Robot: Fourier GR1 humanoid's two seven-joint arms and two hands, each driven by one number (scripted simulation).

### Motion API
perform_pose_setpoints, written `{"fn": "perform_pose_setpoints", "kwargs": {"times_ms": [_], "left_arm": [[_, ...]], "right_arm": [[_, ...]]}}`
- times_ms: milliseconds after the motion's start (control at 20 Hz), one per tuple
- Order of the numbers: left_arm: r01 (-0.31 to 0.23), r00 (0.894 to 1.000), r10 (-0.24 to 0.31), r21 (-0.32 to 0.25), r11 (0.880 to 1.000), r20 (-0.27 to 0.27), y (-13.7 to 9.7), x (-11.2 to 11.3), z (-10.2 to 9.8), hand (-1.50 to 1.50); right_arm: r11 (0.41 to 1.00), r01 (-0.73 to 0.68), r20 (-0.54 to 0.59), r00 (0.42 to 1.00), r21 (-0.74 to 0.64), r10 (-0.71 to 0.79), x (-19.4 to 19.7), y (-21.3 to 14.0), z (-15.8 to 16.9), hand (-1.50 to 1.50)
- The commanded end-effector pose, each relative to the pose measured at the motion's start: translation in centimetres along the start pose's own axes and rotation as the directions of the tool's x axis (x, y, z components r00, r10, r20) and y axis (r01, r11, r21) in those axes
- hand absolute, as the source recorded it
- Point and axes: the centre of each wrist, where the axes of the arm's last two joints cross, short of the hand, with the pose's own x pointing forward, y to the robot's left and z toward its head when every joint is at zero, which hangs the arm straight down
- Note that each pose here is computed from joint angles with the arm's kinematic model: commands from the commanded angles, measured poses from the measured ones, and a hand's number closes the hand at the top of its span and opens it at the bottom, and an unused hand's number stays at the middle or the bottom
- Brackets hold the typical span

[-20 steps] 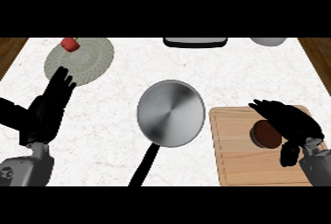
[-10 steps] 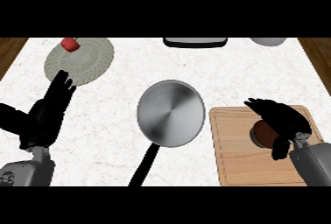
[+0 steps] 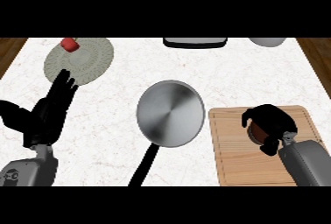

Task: Pick the cupcake from the cutting board and place it in the pan

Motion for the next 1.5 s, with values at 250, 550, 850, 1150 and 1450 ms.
{"fn": "perform_pose_setpoints", "kwargs": {"times_ms": [250, 550, 850, 1150, 1450], "left_arm": [[-0.007, 1.000, 0.007, -0.004, 1.000, 0.008, -1.0, 0.5, 1.3, 0.00], [-0.015, 1.000, 0.015, 0.010, 1.000, -0.001, -0.4, -0.4, -0.3, 0.00], [-0.001, 1.000, 0.002, -0.047, 0.999, 0.012, -1.2, 0.7, -0.3, 0.00], [0.005, 1.000, -0.005, -0.098, 0.995, 0.001, -2.4, 0.7, -0.8, 0.00], [0.018, 1.000, -0.017, -0.158, 0.987, 0.008, -4.0, 1.0, -1.4, 0.00]], "right_arm": [[0.998, 0.046, 0.083, 0.996, -0.046, -0.042, 0.2, 0.4, 0.0, 1.50], [0.973, 0.060, 0.047, 0.998, -0.222, -0.051, 0.1, -0.3, 0.0, 1.50], [0.921, 0.235, -0.199, 0.931, -0.311, -0.305, 12.9, -3.2, -3.4, 1.50], [0.803, 0.005, -0.378, 0.881, -0.596, -0.285, 18.3, -10.9, -2.1, 1.50], [0.688, -0.165, -0.510, 0.792, -0.707, -0.334, 24.0, -16.2, -0.2, 1.50]]}}
